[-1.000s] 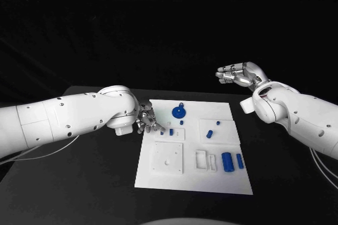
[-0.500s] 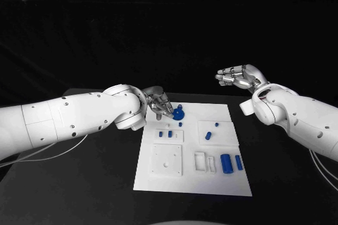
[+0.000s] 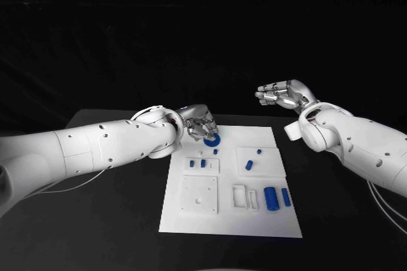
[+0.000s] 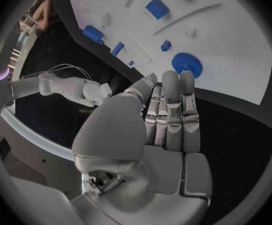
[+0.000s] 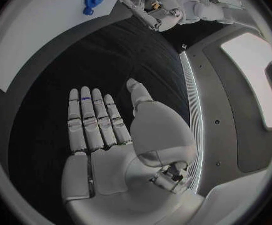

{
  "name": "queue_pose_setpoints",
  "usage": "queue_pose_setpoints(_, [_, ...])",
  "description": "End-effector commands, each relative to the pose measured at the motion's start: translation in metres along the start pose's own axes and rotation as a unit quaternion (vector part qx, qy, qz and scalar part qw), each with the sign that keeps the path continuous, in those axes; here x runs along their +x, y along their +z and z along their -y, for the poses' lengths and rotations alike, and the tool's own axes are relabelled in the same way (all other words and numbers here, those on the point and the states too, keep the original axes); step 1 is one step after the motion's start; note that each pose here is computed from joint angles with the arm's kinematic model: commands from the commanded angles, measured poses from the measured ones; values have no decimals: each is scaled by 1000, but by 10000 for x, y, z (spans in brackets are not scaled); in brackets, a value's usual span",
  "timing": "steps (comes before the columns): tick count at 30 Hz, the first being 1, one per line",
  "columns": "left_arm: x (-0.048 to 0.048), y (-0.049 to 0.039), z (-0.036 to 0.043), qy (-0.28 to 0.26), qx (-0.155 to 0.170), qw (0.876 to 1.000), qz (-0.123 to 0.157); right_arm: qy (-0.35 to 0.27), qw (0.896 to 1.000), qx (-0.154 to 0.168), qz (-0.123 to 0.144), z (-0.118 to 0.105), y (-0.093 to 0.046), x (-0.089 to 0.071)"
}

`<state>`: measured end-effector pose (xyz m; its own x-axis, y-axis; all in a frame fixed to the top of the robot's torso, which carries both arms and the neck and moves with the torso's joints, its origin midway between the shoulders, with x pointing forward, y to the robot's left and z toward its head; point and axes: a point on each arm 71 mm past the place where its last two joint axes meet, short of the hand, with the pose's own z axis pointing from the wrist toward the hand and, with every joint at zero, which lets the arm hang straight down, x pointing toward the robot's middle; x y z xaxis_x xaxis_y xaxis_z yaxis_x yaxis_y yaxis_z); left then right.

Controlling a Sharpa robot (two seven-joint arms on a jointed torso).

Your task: Assemble the parts on the task board

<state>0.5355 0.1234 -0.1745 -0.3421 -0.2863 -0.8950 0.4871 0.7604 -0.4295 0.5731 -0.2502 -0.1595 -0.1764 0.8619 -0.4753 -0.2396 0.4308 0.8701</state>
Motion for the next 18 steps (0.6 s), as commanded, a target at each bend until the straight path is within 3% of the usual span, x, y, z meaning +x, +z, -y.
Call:
queue_pose_setpoints(1, [79,38,100,65,71,995,-12,-2,1000,-5,-6,-18,6,27])
queue_pose_setpoints(10, [274,136,136,110,83,990,-43,1,1000,-10,-12,-44,14,64])
queue_pose_setpoints(18, [335,163,130,149,91,982,-65,1,1000,-13,-15,-57,7,66])
